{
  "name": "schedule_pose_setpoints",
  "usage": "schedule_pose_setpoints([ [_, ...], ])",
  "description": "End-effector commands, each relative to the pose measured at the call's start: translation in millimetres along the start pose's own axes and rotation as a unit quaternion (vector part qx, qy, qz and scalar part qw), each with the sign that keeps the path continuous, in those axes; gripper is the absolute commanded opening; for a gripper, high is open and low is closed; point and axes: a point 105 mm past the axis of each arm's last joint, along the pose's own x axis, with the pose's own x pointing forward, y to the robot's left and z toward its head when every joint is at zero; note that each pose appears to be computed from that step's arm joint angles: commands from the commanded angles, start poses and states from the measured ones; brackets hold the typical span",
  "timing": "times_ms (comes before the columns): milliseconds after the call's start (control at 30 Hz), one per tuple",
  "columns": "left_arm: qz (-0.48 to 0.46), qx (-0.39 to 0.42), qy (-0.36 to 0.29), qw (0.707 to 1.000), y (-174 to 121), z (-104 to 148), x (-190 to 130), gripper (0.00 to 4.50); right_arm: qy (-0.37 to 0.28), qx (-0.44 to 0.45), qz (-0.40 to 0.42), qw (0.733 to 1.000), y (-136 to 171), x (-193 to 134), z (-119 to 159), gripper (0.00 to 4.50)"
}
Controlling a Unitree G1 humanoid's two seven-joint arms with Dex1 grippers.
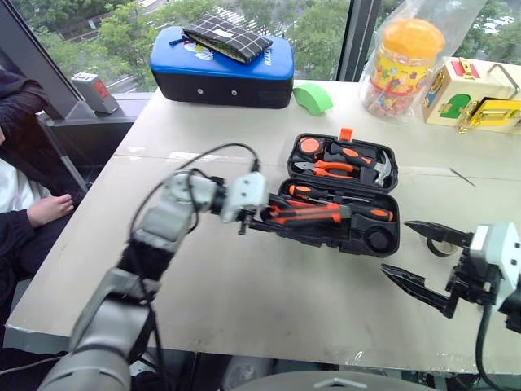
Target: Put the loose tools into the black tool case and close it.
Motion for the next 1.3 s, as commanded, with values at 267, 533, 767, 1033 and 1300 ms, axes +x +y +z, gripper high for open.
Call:
schedule_pose_setpoints([
  [267, -0.069, 0.086, 0.065, 0.992, 19, -11, 36, 1.68, 0.009, -0.019, -0.046, 0.999, 13, -21, 12, 4.5],
  [533, -0.067, 0.074, 0.098, 0.99, 22, -24, 25, 1.68, 0.004, -0.022, -0.053, 0.998, 15, -16, 15, 4.5],
  [767, -0.074, 0.054, 0.105, 0.99, 15, -30, 15, 1.68, 0.003, -0.023, -0.049, 0.999, 10, -13, 12, 4.5],
  [1033, -0.116, 0.041, 0.08, 0.989, 4, -19, 14, 3.42, 0.005, -0.027, -0.043, 0.999, 8, -15, 7, 4.5],
  [1300, -0.043, -0.062, -0.051, 0.996, 33, 28, -5, 4.13, 0.003, -0.032, -0.044, 0.999, 11, -11, 13, 4.5],
])
